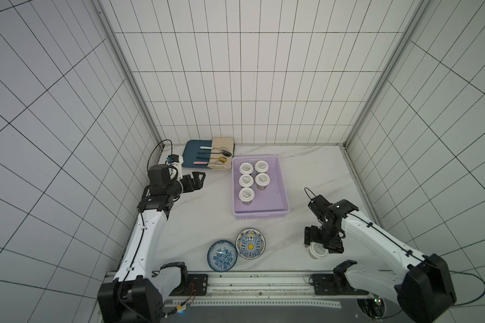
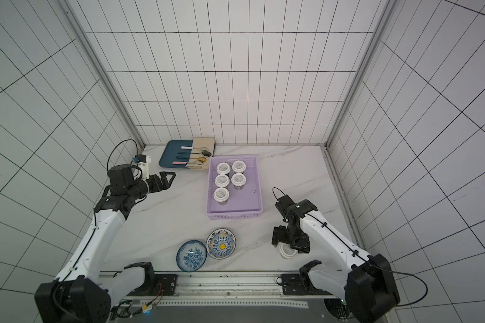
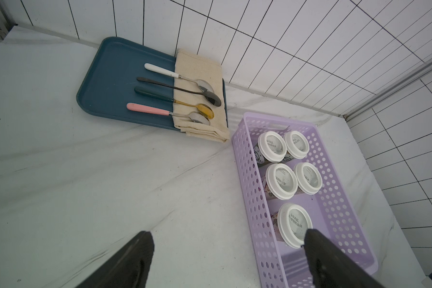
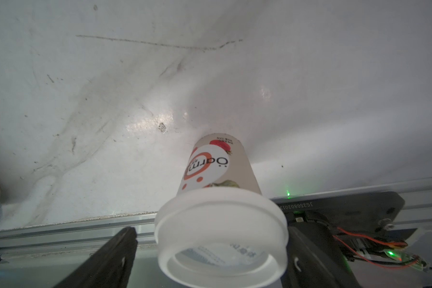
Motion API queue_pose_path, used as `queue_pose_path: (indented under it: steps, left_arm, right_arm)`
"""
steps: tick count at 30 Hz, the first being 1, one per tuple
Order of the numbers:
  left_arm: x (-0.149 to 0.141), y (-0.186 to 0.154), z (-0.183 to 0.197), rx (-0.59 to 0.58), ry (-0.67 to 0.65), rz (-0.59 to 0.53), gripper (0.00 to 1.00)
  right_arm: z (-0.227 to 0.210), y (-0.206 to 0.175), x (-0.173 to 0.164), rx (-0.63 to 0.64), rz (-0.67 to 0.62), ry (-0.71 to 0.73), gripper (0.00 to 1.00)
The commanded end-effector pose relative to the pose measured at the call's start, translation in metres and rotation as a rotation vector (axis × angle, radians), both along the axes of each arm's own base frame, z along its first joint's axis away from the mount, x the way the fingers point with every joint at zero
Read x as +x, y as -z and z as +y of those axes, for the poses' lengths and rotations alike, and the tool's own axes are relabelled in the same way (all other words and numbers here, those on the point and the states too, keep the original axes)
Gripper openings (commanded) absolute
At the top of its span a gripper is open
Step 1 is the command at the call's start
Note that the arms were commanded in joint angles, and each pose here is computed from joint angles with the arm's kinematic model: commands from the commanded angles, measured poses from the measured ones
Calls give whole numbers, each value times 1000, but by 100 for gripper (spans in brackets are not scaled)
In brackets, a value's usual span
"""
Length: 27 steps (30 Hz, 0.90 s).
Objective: Put the yogurt in the basket
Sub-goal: Pick up the yogurt from the center of the board.
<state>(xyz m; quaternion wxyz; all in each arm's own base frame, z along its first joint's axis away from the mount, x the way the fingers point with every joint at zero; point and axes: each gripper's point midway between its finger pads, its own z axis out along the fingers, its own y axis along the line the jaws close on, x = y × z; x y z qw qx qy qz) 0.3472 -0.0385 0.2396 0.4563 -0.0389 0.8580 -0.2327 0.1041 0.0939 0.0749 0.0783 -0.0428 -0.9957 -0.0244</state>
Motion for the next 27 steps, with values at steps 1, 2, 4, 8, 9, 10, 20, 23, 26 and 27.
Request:
queue_pose_path:
  steps: [1, 2, 4, 8, 9, 10, 20, 23, 26, 27]
  left_arm:
    - [-1, -5, 1, 8, 2, -25, 98]
    - [-1, -5, 1, 5, 4, -29, 98]
    - [-1, -3, 1, 6, 7, -29, 98]
    - [-1, -6, 1, 8, 1, -29, 98]
    - [-2, -5, 1, 6, 6, -33, 98]
    - [-2, -4, 0, 6, 8, -32, 98]
    - [-1, -5, 3, 7, -3, -25, 98]
    - [-1, -3, 2, 5, 2, -30, 98]
    - [-1, -4, 3, 9, -5, -24, 98]
    - [-1, -5, 3, 9, -6, -26, 98]
  right_arm:
    - [-4, 5, -9, -43, 29, -14, 93]
    - [-2, 5, -9, -40, 24, -26, 92]
    - [-1, 5, -8, -50, 25, -48, 92]
    - [7, 6, -6, -35, 17, -63, 87]
    - [8, 7, -6, -32, 14, -70, 86]
    - [8, 7, -5, -38, 15, -76, 85]
    - [10, 3, 2, -64, 0, -96, 80]
    - [13, 1, 7, -53, -23, -101, 79]
    - [11, -2, 9, -74, -17, -111, 79]
    - [13, -3, 10, -64, -18, -107, 79]
